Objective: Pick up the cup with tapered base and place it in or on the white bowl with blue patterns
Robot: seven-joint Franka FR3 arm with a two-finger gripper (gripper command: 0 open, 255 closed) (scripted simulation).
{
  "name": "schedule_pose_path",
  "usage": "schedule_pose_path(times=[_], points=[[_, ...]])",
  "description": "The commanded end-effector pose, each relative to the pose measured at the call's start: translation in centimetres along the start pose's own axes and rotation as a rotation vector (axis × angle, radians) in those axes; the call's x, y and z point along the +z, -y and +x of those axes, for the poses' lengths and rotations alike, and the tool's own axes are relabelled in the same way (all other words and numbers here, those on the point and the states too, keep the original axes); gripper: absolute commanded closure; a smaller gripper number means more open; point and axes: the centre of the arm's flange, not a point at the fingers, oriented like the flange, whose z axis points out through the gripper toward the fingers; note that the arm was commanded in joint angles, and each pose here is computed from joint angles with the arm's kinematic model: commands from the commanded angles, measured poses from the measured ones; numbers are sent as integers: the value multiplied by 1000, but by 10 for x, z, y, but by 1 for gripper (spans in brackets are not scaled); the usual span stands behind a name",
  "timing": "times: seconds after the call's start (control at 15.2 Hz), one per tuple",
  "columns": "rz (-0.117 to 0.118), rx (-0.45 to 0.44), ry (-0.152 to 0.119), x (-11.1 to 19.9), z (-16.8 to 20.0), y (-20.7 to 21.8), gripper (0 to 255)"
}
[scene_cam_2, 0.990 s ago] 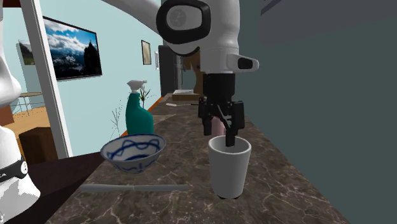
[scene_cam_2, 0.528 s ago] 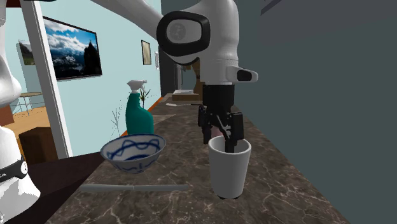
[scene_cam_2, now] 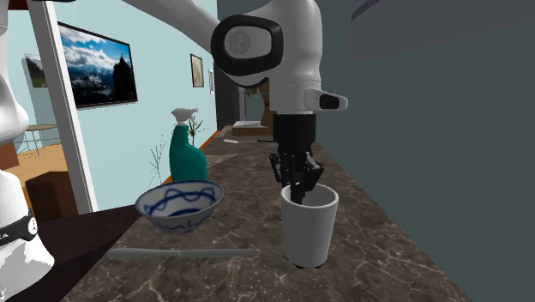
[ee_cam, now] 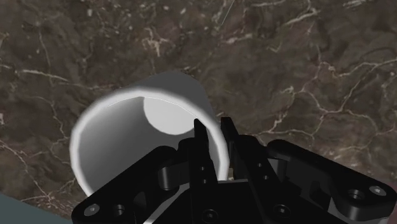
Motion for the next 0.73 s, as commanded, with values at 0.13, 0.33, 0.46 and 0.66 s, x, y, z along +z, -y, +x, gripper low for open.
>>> schedule_pose_path(times=[0.13,0.33,0.46,0.66], points=[[0,0,0,0,0,0,255],[0,0,0,0,0,0,255],[0,0,0,-10,0,-1,255],[0,0,0,-26,-1,-2,255]])
